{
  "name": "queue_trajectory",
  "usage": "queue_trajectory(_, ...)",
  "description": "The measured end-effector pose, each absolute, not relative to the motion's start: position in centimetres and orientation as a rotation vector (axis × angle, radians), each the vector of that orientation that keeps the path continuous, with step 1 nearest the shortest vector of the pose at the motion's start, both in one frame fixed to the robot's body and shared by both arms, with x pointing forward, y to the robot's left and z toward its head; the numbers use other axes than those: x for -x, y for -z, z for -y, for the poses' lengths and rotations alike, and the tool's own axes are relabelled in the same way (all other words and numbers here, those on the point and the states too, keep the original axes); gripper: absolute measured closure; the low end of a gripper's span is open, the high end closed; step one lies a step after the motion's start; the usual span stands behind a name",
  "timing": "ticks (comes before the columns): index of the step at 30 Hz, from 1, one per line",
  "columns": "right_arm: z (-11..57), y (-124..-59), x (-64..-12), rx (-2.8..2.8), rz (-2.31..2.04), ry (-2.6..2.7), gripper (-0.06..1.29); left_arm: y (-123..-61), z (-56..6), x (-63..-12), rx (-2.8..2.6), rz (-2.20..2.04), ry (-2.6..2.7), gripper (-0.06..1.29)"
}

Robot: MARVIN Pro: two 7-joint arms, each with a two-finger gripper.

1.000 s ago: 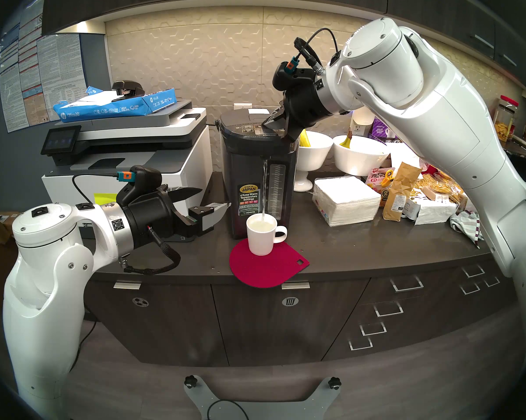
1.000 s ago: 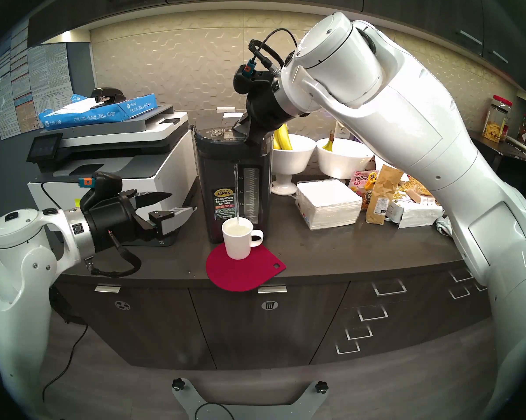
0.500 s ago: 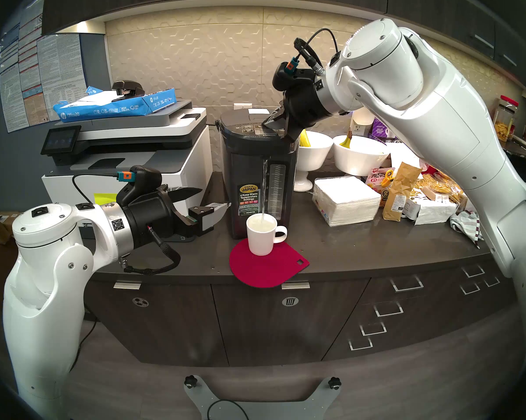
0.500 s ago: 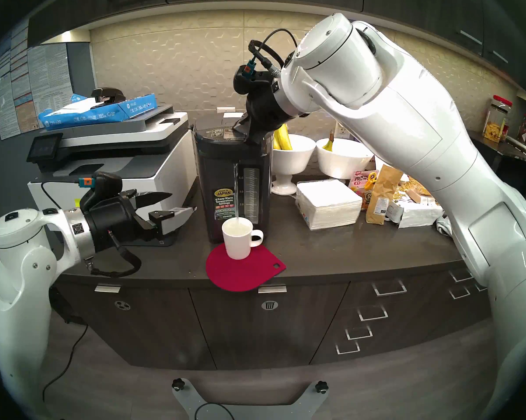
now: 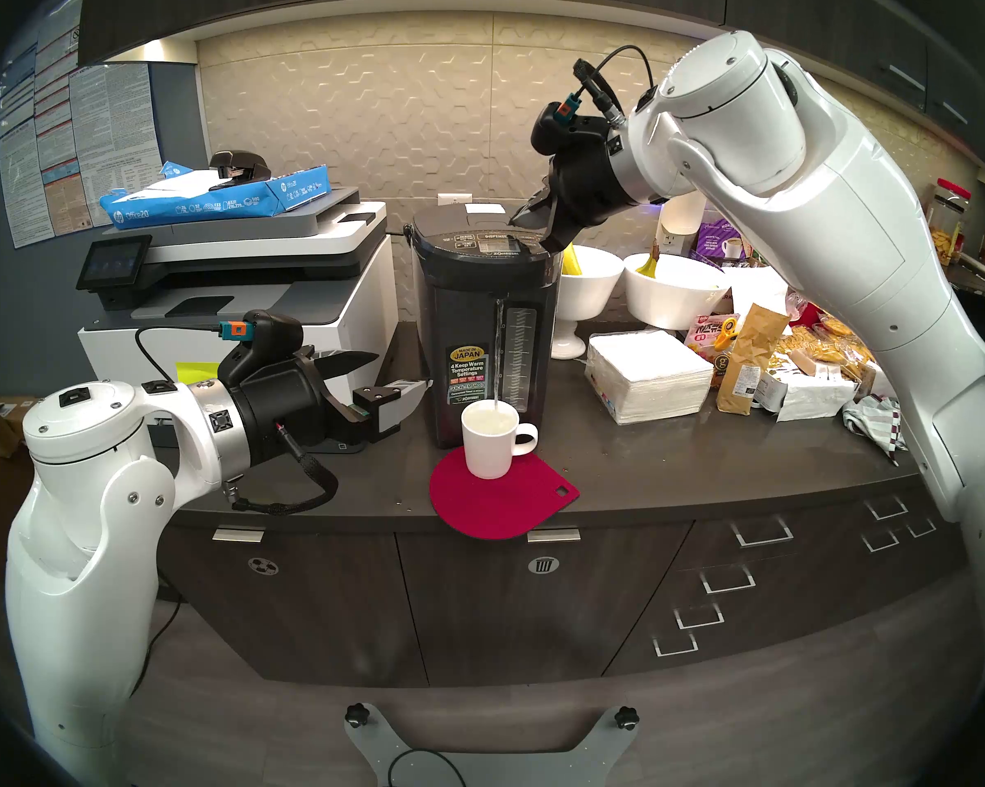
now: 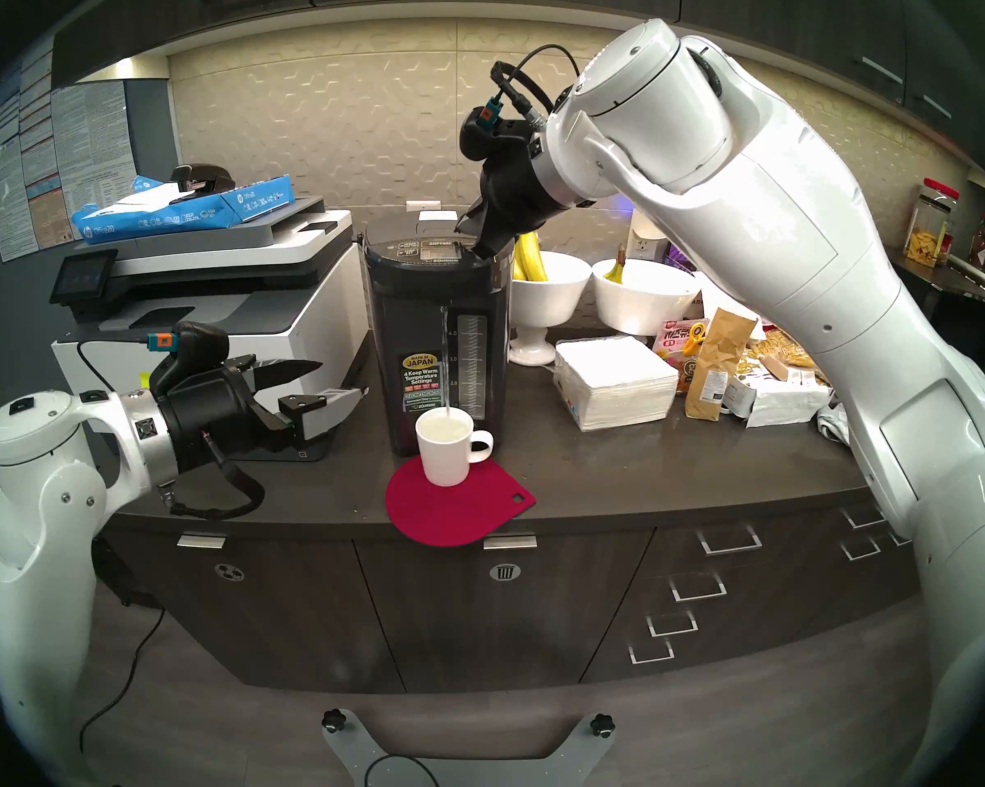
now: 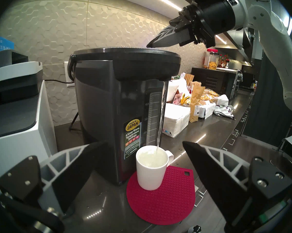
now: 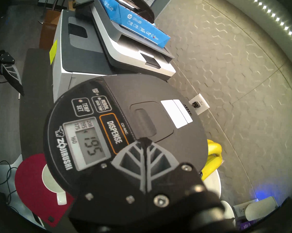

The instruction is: Press the water dispenser button and fill the cup

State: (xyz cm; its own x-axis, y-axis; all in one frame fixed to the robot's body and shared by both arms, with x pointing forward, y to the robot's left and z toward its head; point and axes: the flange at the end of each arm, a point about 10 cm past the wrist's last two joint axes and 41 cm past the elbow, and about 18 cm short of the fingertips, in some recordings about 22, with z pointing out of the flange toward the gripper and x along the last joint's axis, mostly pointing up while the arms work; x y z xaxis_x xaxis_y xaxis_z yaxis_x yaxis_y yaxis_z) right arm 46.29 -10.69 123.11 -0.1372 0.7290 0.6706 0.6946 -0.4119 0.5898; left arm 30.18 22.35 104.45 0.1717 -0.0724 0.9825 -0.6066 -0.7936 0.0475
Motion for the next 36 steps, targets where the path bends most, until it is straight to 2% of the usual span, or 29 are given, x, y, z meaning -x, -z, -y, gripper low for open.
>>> queue_trajectory(20,14.9,-131.4,-40.3,-1.873,-1.610,-1.927,1.25,-104.4,-22.4,-30.2,-2.023,0.640,-1.658,-0.03)
queue_trajectory(36,21.4,-131.8,-37.3,-1.905,-1.430,-2.075,1.25,-104.4,-22.4,-30.2,-2.023,0.640,-1.658,-0.03)
